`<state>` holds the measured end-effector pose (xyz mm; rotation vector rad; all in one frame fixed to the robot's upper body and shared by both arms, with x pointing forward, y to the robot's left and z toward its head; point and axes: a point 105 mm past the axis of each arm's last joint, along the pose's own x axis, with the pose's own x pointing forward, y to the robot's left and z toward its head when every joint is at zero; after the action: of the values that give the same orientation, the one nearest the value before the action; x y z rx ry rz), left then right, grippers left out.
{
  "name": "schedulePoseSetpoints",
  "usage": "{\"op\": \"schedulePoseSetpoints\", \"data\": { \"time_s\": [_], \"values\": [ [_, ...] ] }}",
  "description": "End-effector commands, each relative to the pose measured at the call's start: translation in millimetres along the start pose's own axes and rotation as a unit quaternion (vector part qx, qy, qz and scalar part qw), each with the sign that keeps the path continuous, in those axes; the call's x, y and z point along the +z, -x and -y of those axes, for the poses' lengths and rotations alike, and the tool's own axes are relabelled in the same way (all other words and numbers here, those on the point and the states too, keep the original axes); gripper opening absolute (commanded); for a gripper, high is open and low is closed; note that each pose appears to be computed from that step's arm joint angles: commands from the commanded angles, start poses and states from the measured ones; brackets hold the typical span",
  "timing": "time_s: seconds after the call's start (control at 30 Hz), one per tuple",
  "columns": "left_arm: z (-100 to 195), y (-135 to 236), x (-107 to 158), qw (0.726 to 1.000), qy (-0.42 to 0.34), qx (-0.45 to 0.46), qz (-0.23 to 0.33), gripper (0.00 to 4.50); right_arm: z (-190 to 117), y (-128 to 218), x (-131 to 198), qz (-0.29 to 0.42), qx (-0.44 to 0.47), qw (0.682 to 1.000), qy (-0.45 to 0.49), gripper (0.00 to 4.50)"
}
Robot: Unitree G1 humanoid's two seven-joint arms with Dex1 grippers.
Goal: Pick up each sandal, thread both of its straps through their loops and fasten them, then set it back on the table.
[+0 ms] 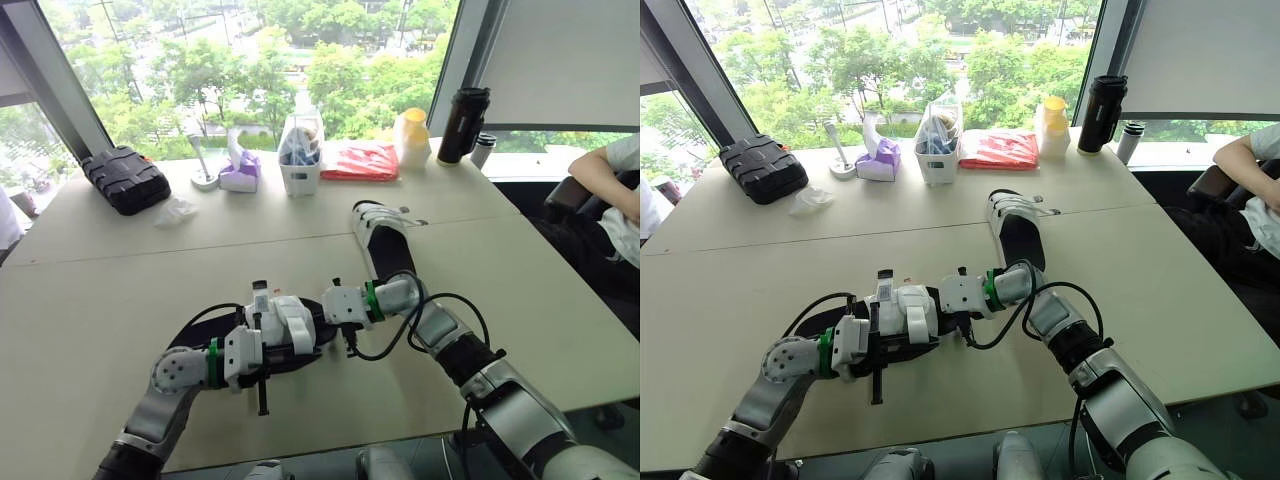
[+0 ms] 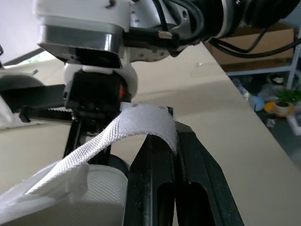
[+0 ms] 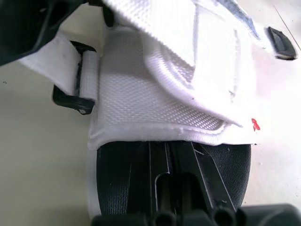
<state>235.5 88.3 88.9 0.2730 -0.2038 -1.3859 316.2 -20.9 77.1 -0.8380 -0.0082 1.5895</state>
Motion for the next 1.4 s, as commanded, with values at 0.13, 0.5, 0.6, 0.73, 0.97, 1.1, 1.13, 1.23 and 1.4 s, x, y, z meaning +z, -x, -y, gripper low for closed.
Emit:
{"op": "schedulePoseSetpoints", "data": {
  "time_s": [0.13,0.5,0.6,0.73,0.97,1.1,1.13,1.23,1.4],
  "values": [
    [-6,13,-23,0.997,0.005,0.029,-0.065,0.06,-34,-8,-35,-0.065,0.063,0.995,-0.047,0.0],
    [-26,22,-14,0.991,0.057,0.105,-0.056,1.82,-34,-11,-34,-0.063,0.066,0.995,-0.044,0.0],
    [-20,24,-13,0.99,0.075,0.103,-0.058,3.4,-32,-11,-34,-0.064,0.066,0.995,-0.043,0.0],
    [-4,35,-6,0.989,0.096,0.096,-0.062,4.47,-31,-11,-34,-0.064,0.065,0.995,-0.042,0.0],
    [9,49,11,0.983,0.127,0.125,-0.044,4.47,-33,-11,-34,-0.063,0.067,0.995,-0.043,0.0],
    [18,47,10,0.977,0.173,0.119,-0.043,4.47,-32,-12,-34,-0.062,0.066,0.995,-0.043,0.0],
    [18,45,8,0.975,0.183,0.121,-0.043,4.47,-32,-12,-34,-0.062,0.066,0.995,-0.043,0.0],
    [19,41,-3,0.964,0.226,0.134,-0.042,4.47,-32,-13,-34,-0.061,0.066,0.995,-0.043,0.0],
    [18,38,-18,0.943,0.285,0.169,-0.038,4.47,-33,-11,-35,-0.063,0.064,0.995,-0.044,0.0]
  ]
}}
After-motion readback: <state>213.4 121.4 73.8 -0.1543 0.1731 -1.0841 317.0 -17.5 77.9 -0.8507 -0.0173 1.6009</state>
